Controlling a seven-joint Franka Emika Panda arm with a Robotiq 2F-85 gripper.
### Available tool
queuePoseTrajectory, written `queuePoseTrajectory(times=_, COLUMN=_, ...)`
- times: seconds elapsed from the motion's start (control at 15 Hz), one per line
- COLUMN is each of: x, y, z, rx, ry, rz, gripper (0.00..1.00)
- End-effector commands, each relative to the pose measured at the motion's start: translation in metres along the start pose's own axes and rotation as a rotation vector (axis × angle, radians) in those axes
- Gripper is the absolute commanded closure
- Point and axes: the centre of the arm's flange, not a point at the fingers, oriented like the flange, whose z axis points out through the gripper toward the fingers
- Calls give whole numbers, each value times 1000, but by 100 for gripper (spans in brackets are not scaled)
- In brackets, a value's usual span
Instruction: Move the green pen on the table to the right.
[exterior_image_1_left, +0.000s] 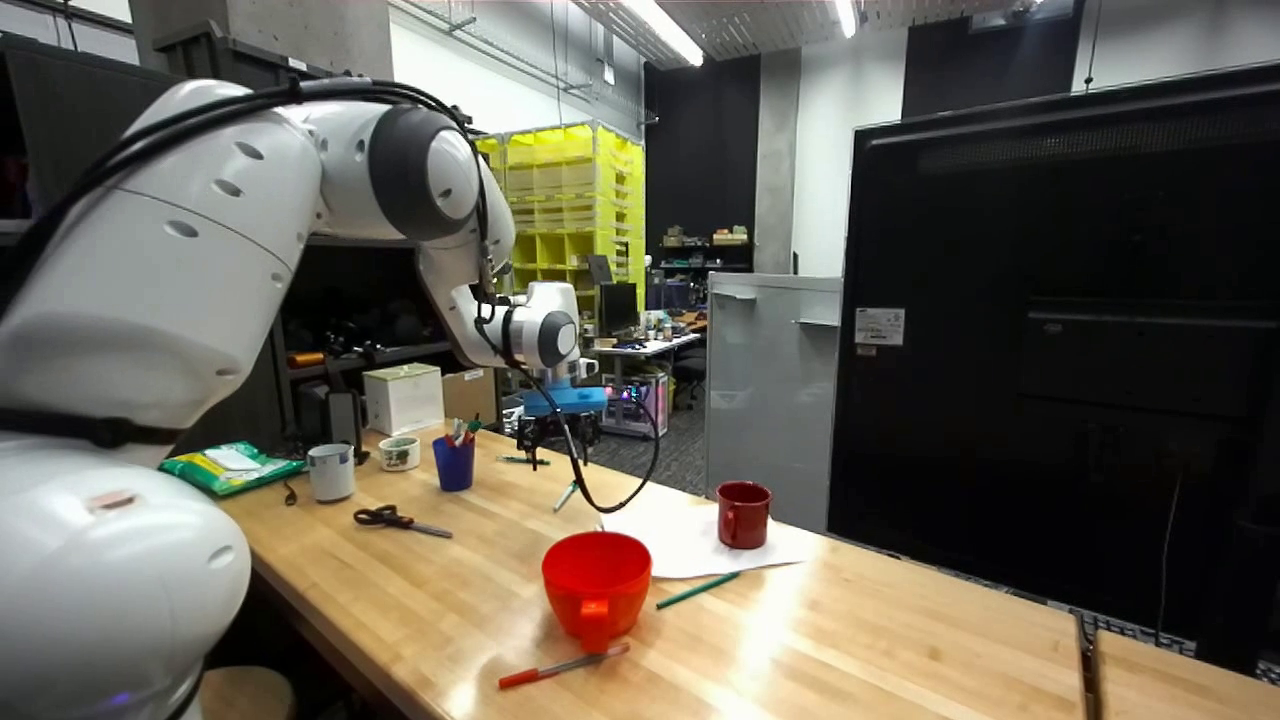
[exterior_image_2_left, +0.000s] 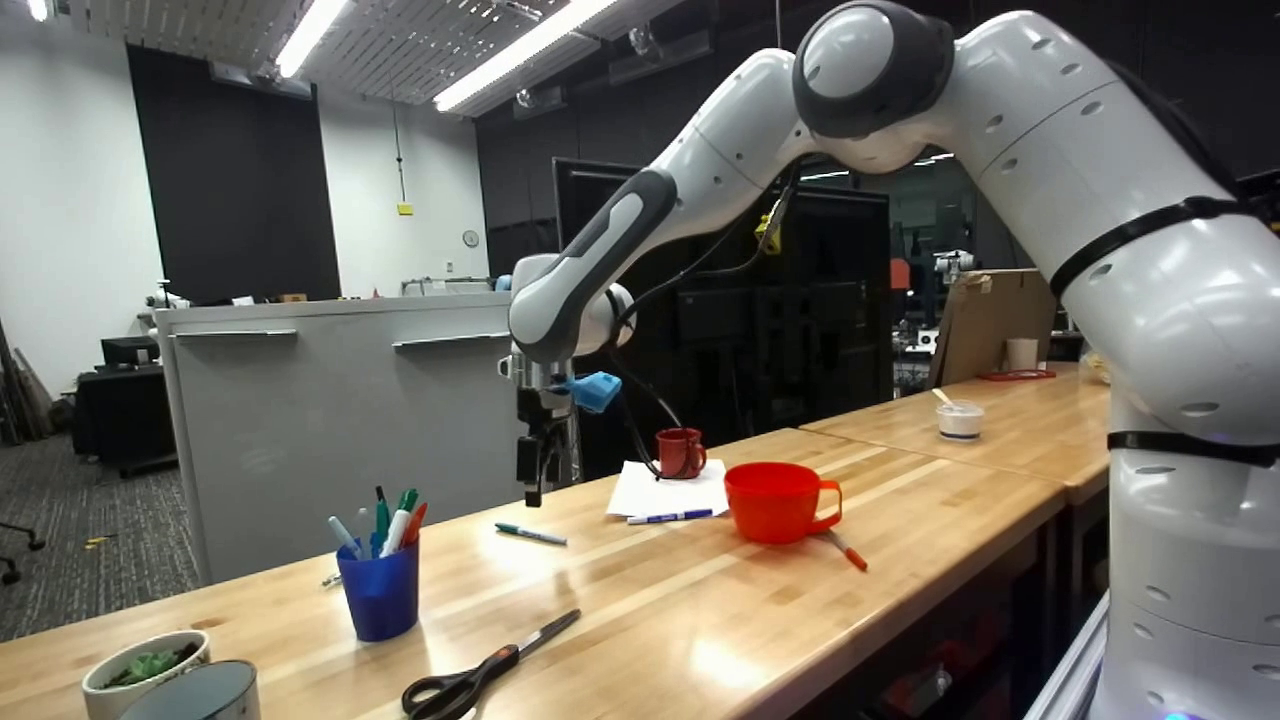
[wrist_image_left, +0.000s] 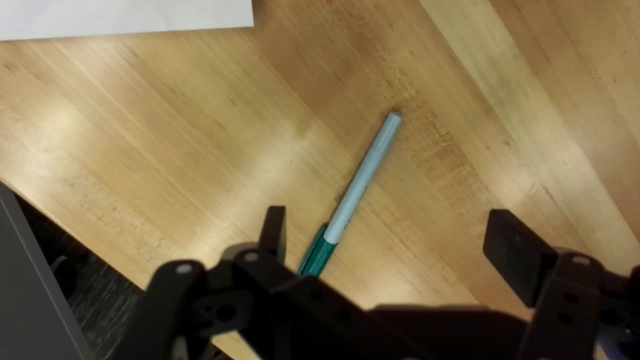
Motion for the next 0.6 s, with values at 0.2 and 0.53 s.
queuePoseTrajectory(times=0.2, x=21, y=11, z=39, rx=11, ry=-27, rz=83, gripper=0)
queuePoseTrajectory(times=0.53, x=22, y=11, z=60, rx=-10, ry=-54, rz=159, gripper=0)
